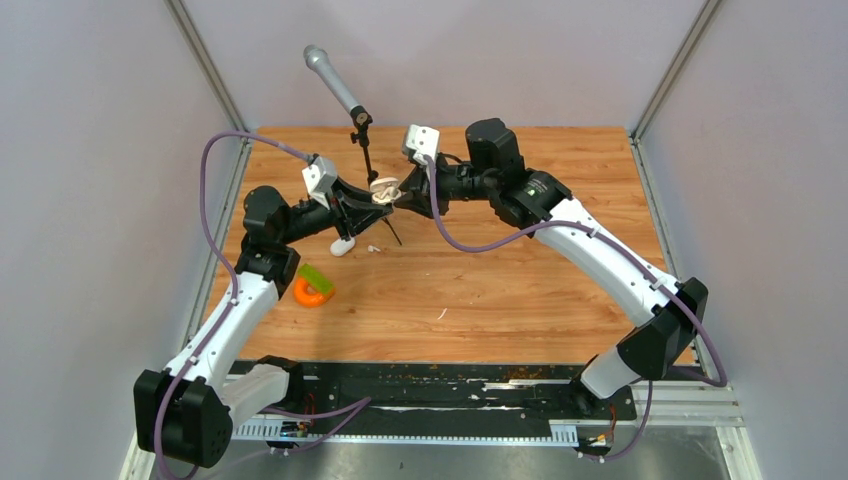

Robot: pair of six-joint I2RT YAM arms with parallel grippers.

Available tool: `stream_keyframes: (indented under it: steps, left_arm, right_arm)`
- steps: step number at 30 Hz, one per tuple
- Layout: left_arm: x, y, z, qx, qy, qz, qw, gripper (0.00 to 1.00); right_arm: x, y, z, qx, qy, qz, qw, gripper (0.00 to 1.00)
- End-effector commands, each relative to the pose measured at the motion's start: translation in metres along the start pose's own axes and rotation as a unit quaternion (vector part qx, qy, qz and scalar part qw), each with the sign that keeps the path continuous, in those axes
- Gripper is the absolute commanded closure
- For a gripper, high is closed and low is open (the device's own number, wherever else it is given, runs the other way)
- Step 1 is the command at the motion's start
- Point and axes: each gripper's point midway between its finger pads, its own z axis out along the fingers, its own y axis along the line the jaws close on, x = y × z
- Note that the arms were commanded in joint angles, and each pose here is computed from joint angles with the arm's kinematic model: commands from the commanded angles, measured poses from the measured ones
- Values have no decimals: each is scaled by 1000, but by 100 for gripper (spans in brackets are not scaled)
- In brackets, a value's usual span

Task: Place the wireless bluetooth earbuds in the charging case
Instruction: Place the earbud in the charging case.

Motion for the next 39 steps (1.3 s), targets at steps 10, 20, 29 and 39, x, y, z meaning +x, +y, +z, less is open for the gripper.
stream_keyframes:
  steps: [10,20,29,39]
  left_arm:
    - [-9,0,-1,1,-12,30,999,94]
    - [-11,-2,-1,6,-11,31,999,94]
    - [-11,-6,-2,14,-11,35,999,94]
    - [-9,-8,-2,21,-9,39,999,94]
  right_arm:
    - [-38,-1,-29,33,-39,-60,997,64]
    - [-45,5,-21,5,-61,-58,996,64]
    - [-39,4,-9,-8,-54,-40,998,63]
    - [-38,1,-2,-9,-56,-32,998,62]
